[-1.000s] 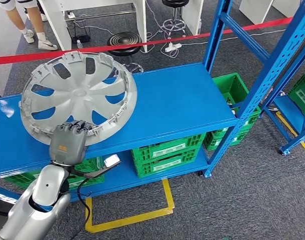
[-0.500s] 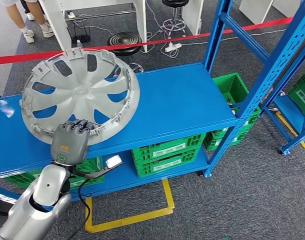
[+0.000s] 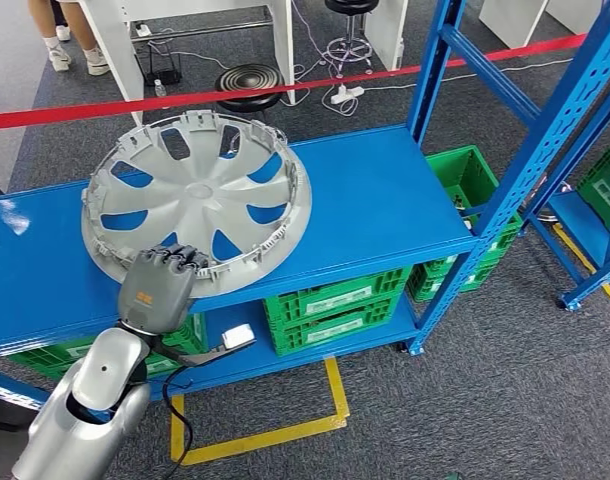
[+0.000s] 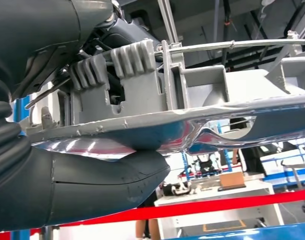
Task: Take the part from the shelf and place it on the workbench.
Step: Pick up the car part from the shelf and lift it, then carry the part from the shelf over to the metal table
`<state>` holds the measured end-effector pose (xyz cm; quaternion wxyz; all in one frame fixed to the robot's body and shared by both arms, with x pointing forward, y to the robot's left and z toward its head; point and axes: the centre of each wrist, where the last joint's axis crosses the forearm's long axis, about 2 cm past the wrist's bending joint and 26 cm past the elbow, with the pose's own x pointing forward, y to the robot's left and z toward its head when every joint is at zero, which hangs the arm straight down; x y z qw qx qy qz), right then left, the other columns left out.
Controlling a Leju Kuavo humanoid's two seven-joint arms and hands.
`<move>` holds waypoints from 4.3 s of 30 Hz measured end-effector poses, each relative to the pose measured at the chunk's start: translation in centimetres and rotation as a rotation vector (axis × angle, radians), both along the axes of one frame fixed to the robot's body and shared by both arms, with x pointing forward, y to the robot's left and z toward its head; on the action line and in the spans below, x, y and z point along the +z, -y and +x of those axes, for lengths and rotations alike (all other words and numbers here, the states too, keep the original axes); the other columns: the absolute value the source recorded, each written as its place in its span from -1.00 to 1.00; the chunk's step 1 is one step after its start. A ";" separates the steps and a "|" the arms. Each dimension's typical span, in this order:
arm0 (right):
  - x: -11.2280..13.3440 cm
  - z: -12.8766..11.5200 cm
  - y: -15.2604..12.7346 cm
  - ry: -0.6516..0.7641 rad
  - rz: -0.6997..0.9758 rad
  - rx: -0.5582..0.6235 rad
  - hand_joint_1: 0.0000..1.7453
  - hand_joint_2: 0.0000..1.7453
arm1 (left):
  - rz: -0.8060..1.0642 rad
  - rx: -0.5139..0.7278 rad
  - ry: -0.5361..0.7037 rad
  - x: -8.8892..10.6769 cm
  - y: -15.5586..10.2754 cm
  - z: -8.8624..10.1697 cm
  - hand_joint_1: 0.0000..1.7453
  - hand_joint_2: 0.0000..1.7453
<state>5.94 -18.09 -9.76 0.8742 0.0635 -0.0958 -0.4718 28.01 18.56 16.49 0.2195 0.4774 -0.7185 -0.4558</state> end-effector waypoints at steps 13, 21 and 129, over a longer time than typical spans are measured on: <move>0.1 -0.1 -0.4 -0.006 0.012 0.019 -1.00 -1.00 | -0.044 0.032 -0.053 -0.7 0.3 -0.6 1.00 1.00; 0.2 0.1 -0.7 0.006 0.020 0.026 -1.00 -1.00 | -0.042 0.050 -0.072 -1.0 -0.2 -0.7 1.00 1.00; 0.3 0.4 -1.1 0.029 0.037 0.073 -1.00 -1.00 | -0.051 0.146 -0.209 -1.4 -4.7 1.1 1.00 1.00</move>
